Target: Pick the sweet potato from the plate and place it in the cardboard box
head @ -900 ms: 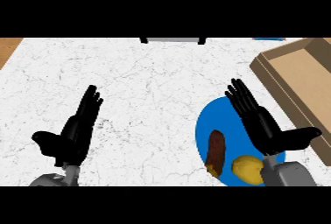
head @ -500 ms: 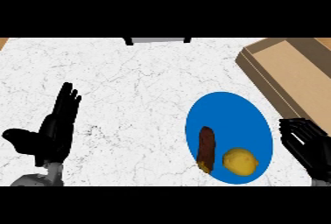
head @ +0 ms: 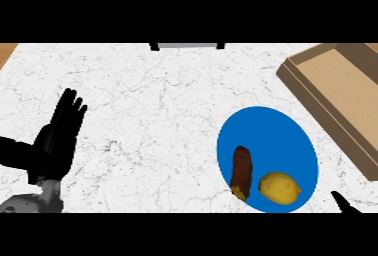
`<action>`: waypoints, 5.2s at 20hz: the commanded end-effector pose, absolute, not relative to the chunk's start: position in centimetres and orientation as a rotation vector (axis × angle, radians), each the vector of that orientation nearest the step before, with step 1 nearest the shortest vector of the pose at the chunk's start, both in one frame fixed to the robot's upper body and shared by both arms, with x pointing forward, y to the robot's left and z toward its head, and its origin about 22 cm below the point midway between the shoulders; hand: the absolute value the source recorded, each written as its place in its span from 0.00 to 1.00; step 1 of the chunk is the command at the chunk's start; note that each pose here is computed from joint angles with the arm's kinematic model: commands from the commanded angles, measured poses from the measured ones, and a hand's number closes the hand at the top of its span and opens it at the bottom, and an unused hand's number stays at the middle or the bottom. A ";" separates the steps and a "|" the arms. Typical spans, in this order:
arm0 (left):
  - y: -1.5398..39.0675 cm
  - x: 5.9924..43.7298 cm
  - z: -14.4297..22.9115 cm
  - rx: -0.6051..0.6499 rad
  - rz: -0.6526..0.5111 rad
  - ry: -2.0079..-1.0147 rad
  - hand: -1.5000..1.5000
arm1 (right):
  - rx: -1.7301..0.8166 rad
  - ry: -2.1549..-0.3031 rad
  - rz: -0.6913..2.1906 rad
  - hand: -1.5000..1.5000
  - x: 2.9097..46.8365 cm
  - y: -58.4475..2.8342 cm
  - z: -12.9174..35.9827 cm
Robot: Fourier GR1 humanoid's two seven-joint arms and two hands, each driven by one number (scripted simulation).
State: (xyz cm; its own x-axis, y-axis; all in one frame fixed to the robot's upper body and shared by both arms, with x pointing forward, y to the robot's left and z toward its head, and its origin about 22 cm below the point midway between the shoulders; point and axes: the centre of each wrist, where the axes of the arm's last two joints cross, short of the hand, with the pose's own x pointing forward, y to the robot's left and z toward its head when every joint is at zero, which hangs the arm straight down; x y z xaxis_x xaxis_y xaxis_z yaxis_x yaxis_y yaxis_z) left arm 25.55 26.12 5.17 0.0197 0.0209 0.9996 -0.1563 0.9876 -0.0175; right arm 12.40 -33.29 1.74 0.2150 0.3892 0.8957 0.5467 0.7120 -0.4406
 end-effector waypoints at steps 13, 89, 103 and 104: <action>25.2 26.3 5.6 0.065 0.080 -1.559 0.50 | -0.549 -1.060 0.338 0.00 12.2 -27.9 17.0; 23.8 26.0 4.9 0.075 0.110 -1.574 0.50 | -0.479 -0.874 0.395 0.00 22.8 -17.0 5.2; 26.2 25.3 5.9 0.087 0.120 -1.554 0.50 | -0.652 -0.998 0.497 1.00 22.2 -15.7 3.1; 26.4 26.2 6.3 0.080 0.105 -1.547 0.50 | -0.661 -1.000 0.524 1.00 21.1 -14.0 5.1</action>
